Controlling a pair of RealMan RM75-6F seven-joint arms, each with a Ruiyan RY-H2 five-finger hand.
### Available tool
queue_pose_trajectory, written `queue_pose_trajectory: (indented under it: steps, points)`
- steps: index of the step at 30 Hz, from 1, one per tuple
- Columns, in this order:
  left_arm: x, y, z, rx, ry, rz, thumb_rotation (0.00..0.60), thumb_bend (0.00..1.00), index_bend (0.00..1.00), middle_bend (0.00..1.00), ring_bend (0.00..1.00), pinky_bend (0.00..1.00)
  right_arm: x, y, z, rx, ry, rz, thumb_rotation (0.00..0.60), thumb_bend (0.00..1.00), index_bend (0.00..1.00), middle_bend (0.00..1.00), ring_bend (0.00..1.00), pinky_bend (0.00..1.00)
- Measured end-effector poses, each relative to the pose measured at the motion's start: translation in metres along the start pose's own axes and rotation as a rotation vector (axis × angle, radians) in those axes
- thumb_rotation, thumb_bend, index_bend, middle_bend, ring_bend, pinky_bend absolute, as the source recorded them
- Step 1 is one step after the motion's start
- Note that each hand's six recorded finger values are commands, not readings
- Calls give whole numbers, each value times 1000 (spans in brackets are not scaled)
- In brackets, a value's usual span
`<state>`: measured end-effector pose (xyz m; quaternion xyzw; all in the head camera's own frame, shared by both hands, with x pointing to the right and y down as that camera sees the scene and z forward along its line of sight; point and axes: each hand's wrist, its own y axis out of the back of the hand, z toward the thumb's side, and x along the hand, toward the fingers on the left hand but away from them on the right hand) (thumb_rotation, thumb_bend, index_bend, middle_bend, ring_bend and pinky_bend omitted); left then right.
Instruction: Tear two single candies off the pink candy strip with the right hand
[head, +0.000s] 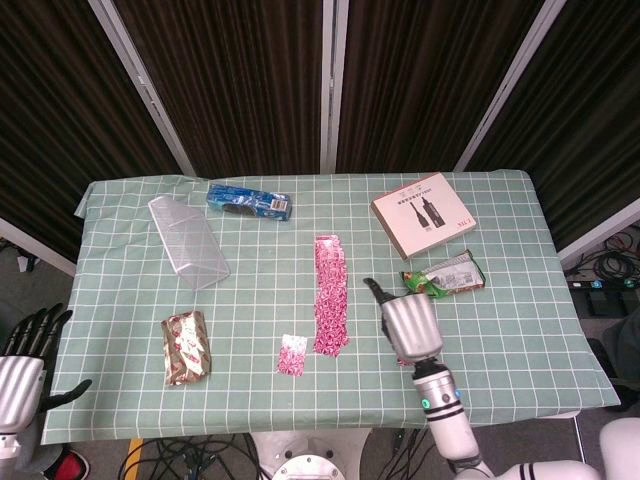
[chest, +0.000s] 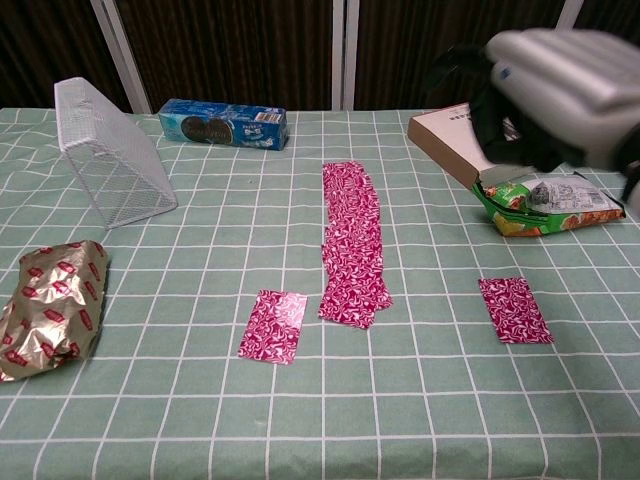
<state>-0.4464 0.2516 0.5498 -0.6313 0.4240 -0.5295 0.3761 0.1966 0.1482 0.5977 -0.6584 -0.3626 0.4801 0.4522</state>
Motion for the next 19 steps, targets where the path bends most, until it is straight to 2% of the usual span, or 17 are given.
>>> queue_pose_trajectory:
  steps: [4,7,9,10,12,14,15,19]
  points:
    - [0,-1,5,-1,-11,3,581,14,50,8,0,87,15,25,-51,21,-41,-112,600,842,274,811,758,689]
    - [1,0,10,2,-20,6,582,13,50,8,0,87,34,36,-94,52,-70,-160,600,716,278,720,680,627]
    - [1,0,13,3,-26,9,580,13,50,8,0,87,50,40,-121,74,-84,-163,600,555,268,584,549,502]
    - [1,0,15,4,-30,11,579,13,50,8,0,87,58,40,-133,86,-92,-155,600,436,239,482,442,407]
    - [1,1,19,5,-39,16,579,14,50,8,0,87,80,38,-161,128,-126,-116,600,150,101,195,123,127]
    - [1,2,24,6,-49,21,580,13,50,8,0,87,96,36,-180,167,-164,-70,600,27,16,39,0,5]
    - [1,3,26,8,-53,23,580,13,50,8,0,87,101,35,-187,181,-186,-50,600,2,0,3,0,0]
    - [2,5,35,16,-74,31,579,13,49,8,0,87,111,34,-195,185,-214,-27,600,0,0,0,0,0]
